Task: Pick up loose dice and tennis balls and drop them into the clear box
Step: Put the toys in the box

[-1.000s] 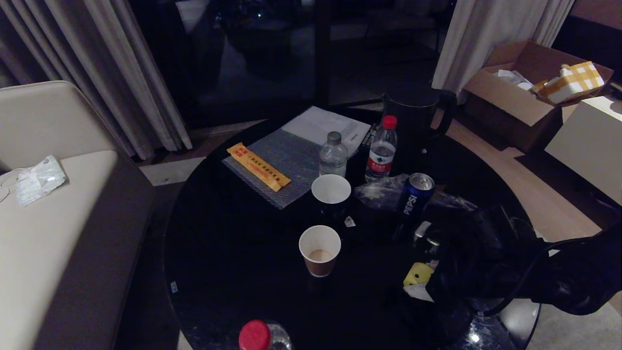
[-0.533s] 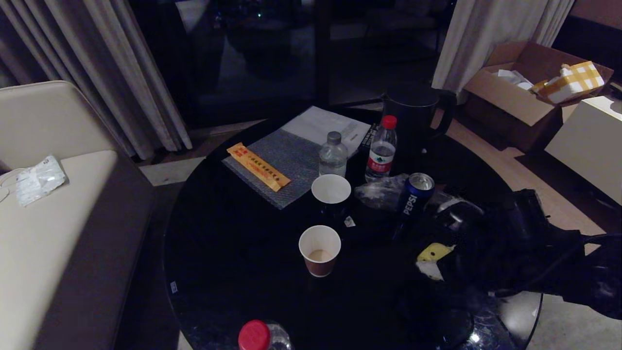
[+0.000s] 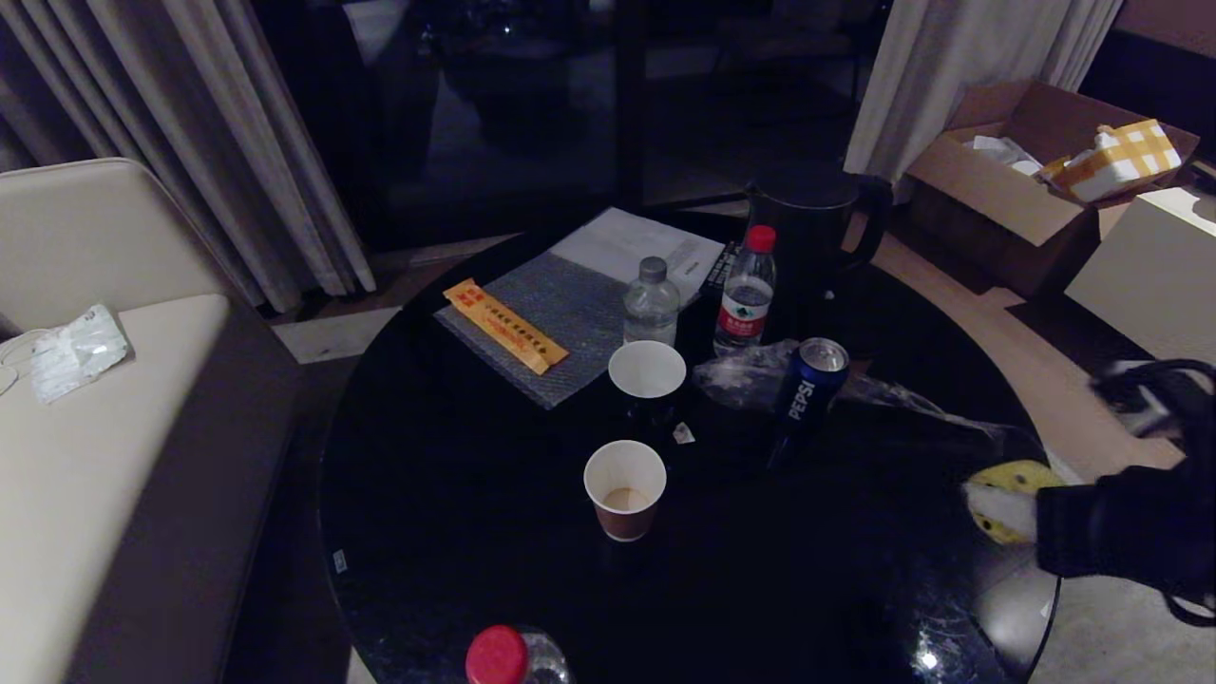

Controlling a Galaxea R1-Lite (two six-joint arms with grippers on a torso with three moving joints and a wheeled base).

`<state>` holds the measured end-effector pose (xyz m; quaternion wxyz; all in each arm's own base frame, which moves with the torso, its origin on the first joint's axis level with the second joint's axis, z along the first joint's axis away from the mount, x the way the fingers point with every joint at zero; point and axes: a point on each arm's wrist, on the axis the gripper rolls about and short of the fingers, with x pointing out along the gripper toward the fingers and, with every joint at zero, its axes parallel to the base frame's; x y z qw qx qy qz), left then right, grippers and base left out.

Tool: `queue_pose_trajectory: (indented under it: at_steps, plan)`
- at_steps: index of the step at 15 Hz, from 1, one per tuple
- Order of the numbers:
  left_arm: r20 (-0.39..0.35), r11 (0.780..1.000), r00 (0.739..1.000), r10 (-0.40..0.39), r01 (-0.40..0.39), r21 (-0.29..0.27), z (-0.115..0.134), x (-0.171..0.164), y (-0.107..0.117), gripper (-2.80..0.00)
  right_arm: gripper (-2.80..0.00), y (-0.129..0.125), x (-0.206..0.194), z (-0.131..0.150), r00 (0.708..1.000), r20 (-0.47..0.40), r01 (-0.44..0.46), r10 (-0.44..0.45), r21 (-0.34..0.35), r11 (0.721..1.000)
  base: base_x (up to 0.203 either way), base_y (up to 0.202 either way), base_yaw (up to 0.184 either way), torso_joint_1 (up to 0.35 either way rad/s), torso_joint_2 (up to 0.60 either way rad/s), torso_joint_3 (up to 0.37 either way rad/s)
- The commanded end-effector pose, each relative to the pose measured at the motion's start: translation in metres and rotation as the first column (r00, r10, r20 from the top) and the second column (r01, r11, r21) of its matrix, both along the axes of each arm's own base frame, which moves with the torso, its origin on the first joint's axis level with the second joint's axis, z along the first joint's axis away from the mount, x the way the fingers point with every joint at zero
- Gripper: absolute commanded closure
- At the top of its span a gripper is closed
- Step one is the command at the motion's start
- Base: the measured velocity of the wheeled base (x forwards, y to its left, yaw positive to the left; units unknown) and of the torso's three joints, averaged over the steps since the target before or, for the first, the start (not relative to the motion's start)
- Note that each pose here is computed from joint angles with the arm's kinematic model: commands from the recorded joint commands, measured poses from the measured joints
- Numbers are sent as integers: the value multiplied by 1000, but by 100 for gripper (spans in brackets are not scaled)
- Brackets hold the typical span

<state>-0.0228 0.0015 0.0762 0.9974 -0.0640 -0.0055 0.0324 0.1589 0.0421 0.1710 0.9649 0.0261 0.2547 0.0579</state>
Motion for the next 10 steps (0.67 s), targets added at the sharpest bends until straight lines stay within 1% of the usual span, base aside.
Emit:
queue_pose_trajectory:
  at_steps: [1, 3, 5, 6, 8, 9, 10]
  plan:
    - [-2, 1000, 1000, 1, -1, -1, 0, 0, 0, 0, 0, -29, -67, 10, 986, 139, 89, -95, 50, 995, 0, 0, 0, 0, 0, 0]
    - [-1, 1000, 1000, 1, -1, -1, 0, 0, 0, 0, 0, -40, -107, -7, 976, 149, 154, -162, 61, 986, 0, 0, 0, 0, 0, 0]
    - [-2, 1000, 1000, 1, -1, -1, 0, 0, 0, 0, 0, -43, -136, -32, 971, 156, 177, -184, 53, 983, 0, 0, 0, 0, 0, 0]
    - [-2, 1000, 1000, 1, -1, -1, 0, 0, 0, 0, 0, -42, -147, -45, 971, 159, 176, -181, 42, 983, 0, 0, 0, 0, 0, 0]
    - [-2, 1000, 1000, 1, -1, -1, 0, 0, 0, 0, 0, -41, -163, -61, 966, 187, 176, -179, 31, 984, 0, 0, 0, 0, 0, 0]
    - [-2, 1000, 1000, 1, -1, -1, 0, 0, 0, 0, 0, -41, -167, -66, 963, 190, 192, -193, 24, 981, 0, 0, 0, 0, 0, 0]
    - [-2, 1000, 1000, 1, -1, -1, 0, 0, 0, 0, 0, -42, -166, -74, 961, 166, 225, -223, 6, 974, 0, 0, 0, 0, 0, 0]
